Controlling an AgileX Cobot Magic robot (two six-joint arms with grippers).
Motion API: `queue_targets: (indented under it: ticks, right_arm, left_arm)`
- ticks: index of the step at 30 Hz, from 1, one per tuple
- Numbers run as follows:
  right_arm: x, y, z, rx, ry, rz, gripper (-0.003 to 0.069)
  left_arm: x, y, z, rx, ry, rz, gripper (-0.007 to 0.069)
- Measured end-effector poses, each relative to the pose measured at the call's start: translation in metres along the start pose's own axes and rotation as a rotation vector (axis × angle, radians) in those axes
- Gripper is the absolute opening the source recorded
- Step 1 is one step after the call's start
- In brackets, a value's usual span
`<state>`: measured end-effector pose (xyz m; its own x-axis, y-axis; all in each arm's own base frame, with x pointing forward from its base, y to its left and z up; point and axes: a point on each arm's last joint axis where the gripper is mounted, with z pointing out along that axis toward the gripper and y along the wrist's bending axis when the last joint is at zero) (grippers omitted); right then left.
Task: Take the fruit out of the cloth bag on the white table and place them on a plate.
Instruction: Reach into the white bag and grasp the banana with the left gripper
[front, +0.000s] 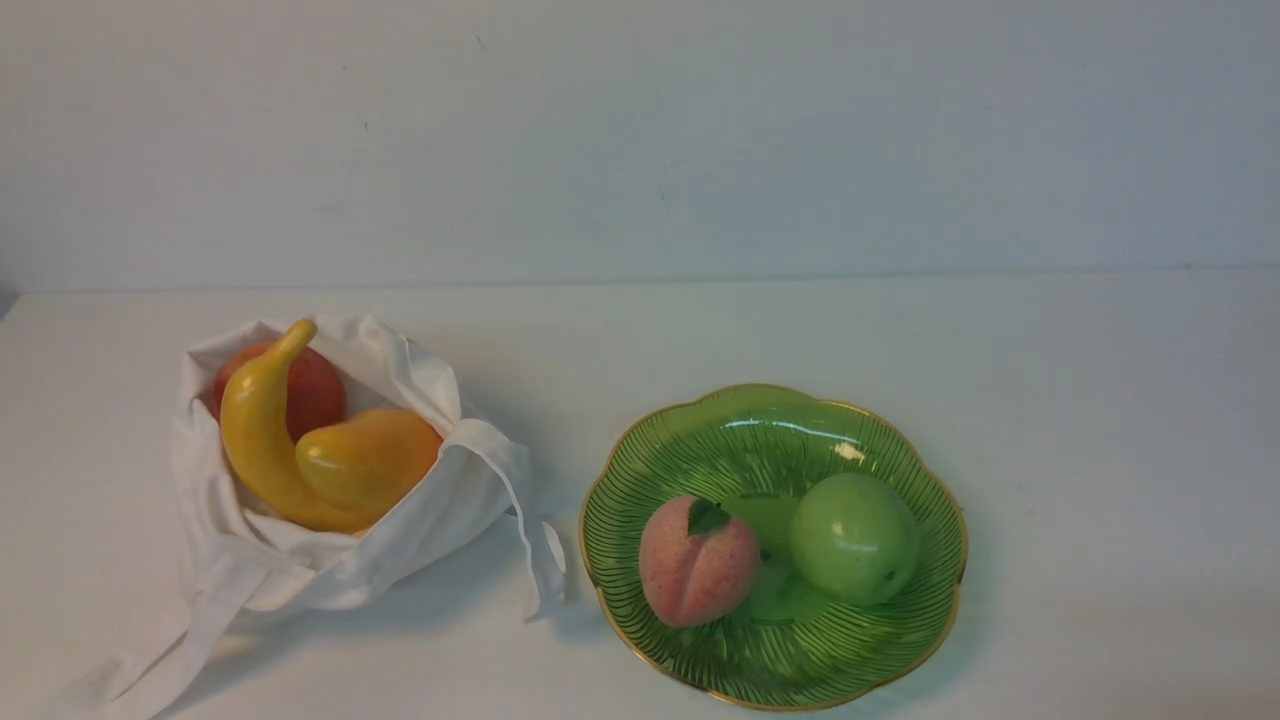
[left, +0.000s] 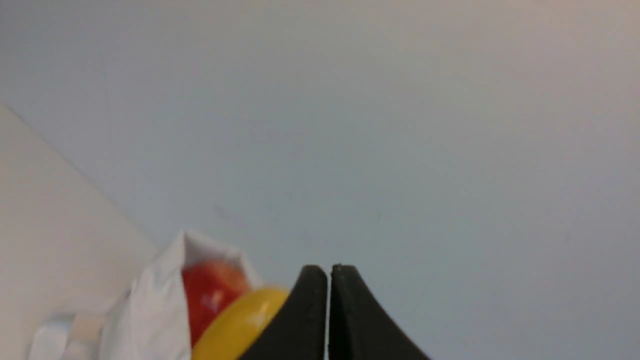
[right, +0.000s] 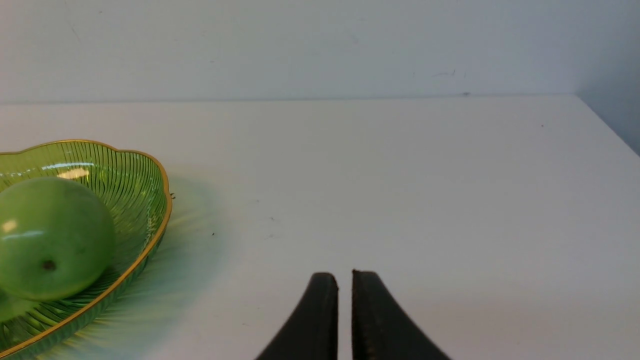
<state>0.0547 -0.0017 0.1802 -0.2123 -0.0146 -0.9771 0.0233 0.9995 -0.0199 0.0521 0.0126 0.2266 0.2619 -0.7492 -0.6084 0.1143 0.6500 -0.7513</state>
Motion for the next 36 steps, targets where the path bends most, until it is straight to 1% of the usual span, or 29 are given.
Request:
queue_targets:
  ticks: [2, 3, 4, 5, 7, 8, 9, 10, 11, 13, 15, 18, 20, 22, 25, 29, 32, 34, 35, 36]
  right_arm:
    - [0.000, 0.000, 0.000, 0.000, 0.000, 0.000, 0.0036]
    - [0.000, 0.000, 0.000, 0.000, 0.000, 0.000, 0.0036]
    - [0.000, 0.000, 0.000, 0.000, 0.000, 0.000, 0.0036]
    - [0.000, 0.000, 0.000, 0.000, 0.000, 0.000, 0.0036]
    - [0.000, 0.000, 0.000, 0.000, 0.000, 0.000, 0.0036]
    - [0.000, 0.000, 0.000, 0.000, 0.000, 0.000, 0.0036]
    - [0.000, 0.000, 0.000, 0.000, 0.000, 0.000, 0.0036]
    - [0.000, 0.000, 0.000, 0.000, 0.000, 0.000, 0.0036]
    - [0.000, 0.000, 0.000, 0.000, 0.000, 0.000, 0.0036]
    - [0.000, 0.000, 0.000, 0.000, 0.000, 0.000, 0.0036]
    - [0.000, 0.000, 0.000, -0.002, 0.000, 0.005, 0.0036]
    - [0.000, 0.000, 0.000, 0.000, 0.000, 0.000, 0.0036]
    - [0.000, 0.000, 0.000, -0.002, 0.000, 0.005, 0.0036]
    - [0.000, 0.000, 0.000, 0.000, 0.000, 0.000, 0.0036]
    - [0.000, 0.000, 0.000, 0.000, 0.000, 0.000, 0.0036]
    - [0.000, 0.000, 0.000, 0.000, 0.000, 0.000, 0.0036]
    - [0.000, 0.000, 0.000, 0.000, 0.000, 0.000, 0.0036]
    - [0.000, 0.000, 0.000, 0.000, 0.000, 0.000, 0.0036]
    - [0.000, 0.000, 0.000, 0.000, 0.000, 0.000, 0.0036]
    - [0.000, 0.000, 0.000, 0.000, 0.000, 0.000, 0.0036]
  left_arm:
    - [-0.018, -0.019, 0.000, 0.056, -0.069, 0.033, -0.0008]
    - [-0.027, -0.031, 0.000, 0.090, -0.088, 0.079, -0.0008]
    - [-0.040, -0.050, 0.001, 0.129, -0.096, 0.145, -0.0008]
    - [-0.045, -0.060, 0.004, 0.140, -0.066, 0.181, -0.0008]
    - [-0.049, -0.078, 0.015, 0.140, 0.045, 0.252, -0.0008]
    - [-0.051, -0.082, 0.019, 0.137, 0.063, 0.260, -0.0008]
    - [-0.045, -0.092, 0.036, 0.110, 0.244, 0.333, -0.0008]
    - [-0.039, -0.096, 0.049, 0.089, 0.360, 0.382, -0.0008]
    - [-0.035, -0.098, 0.056, 0.073, 0.432, 0.408, -0.0008]
    - [-0.021, -0.097, 0.086, 0.014, 0.676, 0.516, -0.0008]
    - [-0.011, -0.094, 0.113, -0.042, 0.850, 0.598, -0.0008]
    - [-0.001, -0.088, 0.151, -0.110, 1.013, 0.689, -0.0008]
    - [0.005, -0.086, 0.171, -0.133, 1.099, 0.706, -0.0008]
    - [0.013, -0.082, 0.191, -0.155, 1.165, 0.704, -0.0008]
    - [0.021, -0.077, 0.207, -0.175, 1.225, 0.698, -0.0006]
    - [0.034, -0.065, 0.234, -0.209, 1.282, 0.742, 0.0019]
    - [0.035, -0.061, 0.242, -0.221, 1.286, 0.790, 0.0060]
    - [0.034, -0.059, 0.246, -0.224, 1.263, 0.836, 0.0130]
    - [0.033, -0.059, 0.246, -0.222, 1.254, 0.841, 0.0130]
    - [0.033, -0.058, 0.250, -0.219, 1.224, 0.862, 0.0183]
